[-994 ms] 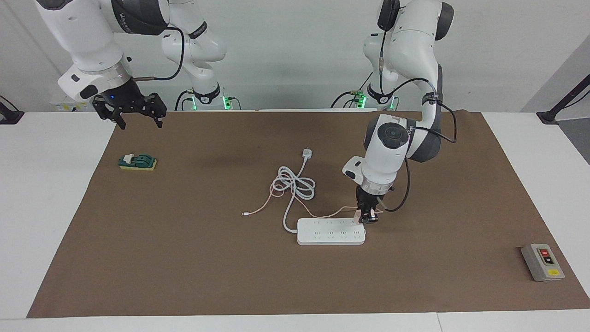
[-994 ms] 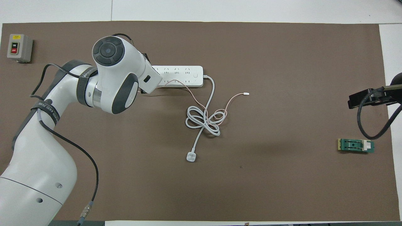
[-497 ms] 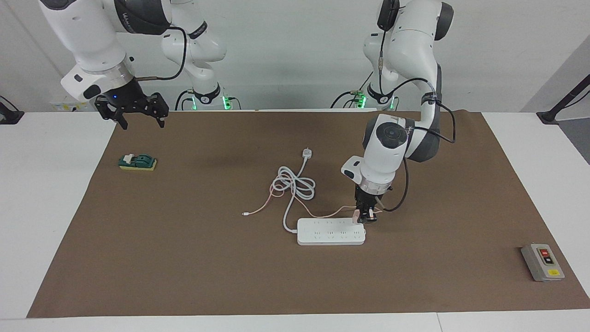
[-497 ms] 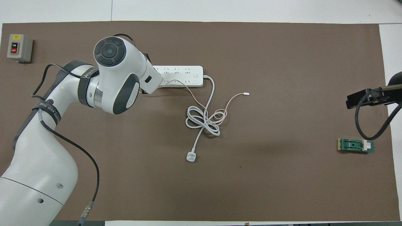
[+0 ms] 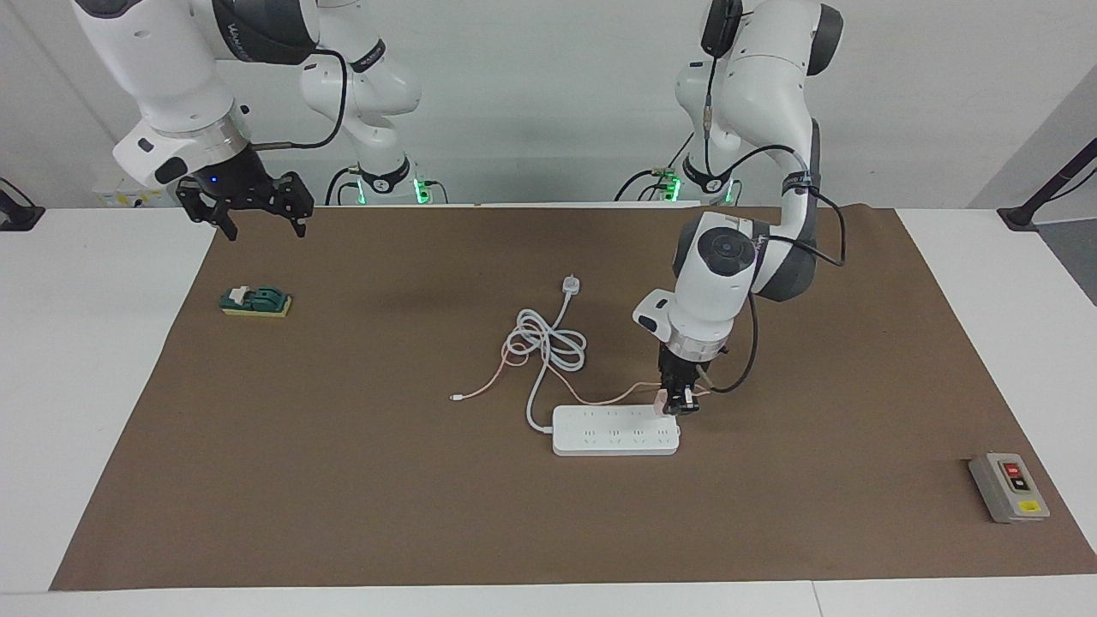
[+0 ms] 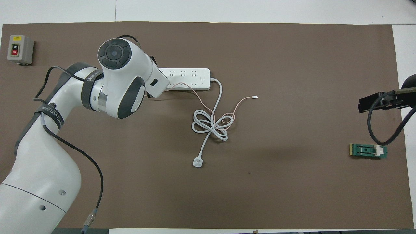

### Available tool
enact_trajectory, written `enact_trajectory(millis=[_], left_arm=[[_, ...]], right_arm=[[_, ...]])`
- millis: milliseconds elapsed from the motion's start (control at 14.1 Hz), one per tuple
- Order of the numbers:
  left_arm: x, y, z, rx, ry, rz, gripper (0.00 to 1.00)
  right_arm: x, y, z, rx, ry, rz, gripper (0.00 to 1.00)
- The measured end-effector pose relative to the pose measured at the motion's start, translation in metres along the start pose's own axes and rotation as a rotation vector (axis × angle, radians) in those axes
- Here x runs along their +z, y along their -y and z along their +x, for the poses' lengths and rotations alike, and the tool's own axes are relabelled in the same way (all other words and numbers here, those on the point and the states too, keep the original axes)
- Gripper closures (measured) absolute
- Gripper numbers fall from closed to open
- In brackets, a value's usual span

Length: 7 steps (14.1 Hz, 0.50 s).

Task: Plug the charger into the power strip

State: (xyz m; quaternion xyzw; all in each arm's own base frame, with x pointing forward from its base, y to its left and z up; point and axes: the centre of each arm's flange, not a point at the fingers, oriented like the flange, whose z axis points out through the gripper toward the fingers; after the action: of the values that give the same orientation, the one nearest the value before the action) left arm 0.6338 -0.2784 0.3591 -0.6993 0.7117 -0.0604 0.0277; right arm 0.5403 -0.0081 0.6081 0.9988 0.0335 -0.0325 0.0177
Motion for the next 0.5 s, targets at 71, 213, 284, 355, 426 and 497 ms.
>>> enact_trajectory(millis=[71, 213, 284, 355, 426, 497], left_arm=[[0.0, -0.0003, 0.0008, 0.001, 0.0, 0.0, 0.71], [0.0001, -0.0009, 0.0021, 0.001, -0.001, -0.001, 0.71], [0.0007, -0.0012, 0.0023, 0.0, -0.001, -0.002, 0.71], [0.0014, -0.0015, 0.0022, -0.001, 0.0, -0.003, 0.71], [0.0021, -0.0016, 0.0021, -0.001, 0.0, -0.004, 0.71], [0.0026, -0.0017, 0.0021, -0.001, 0.0, -0.005, 0.71]], right_arm=[[0.0, 0.0, 0.0, 0.0, 0.0, 0.0, 0.0], [0.0, 0.0001, 0.0, 0.0, 0.0, 0.0, 0.0], [0.0, 0.0001, 0.0, 0.0, 0.0, 0.0, 0.0], [0.0, 0.0001, 0.0, 0.0, 0.0, 0.0, 0.0], [-0.0001, 0.0004, 0.0, -0.001, 0.0, 0.0, 0.0], [-0.0001, 0.0009, 0.0001, -0.002, 0.0, 0.0, 0.0]])
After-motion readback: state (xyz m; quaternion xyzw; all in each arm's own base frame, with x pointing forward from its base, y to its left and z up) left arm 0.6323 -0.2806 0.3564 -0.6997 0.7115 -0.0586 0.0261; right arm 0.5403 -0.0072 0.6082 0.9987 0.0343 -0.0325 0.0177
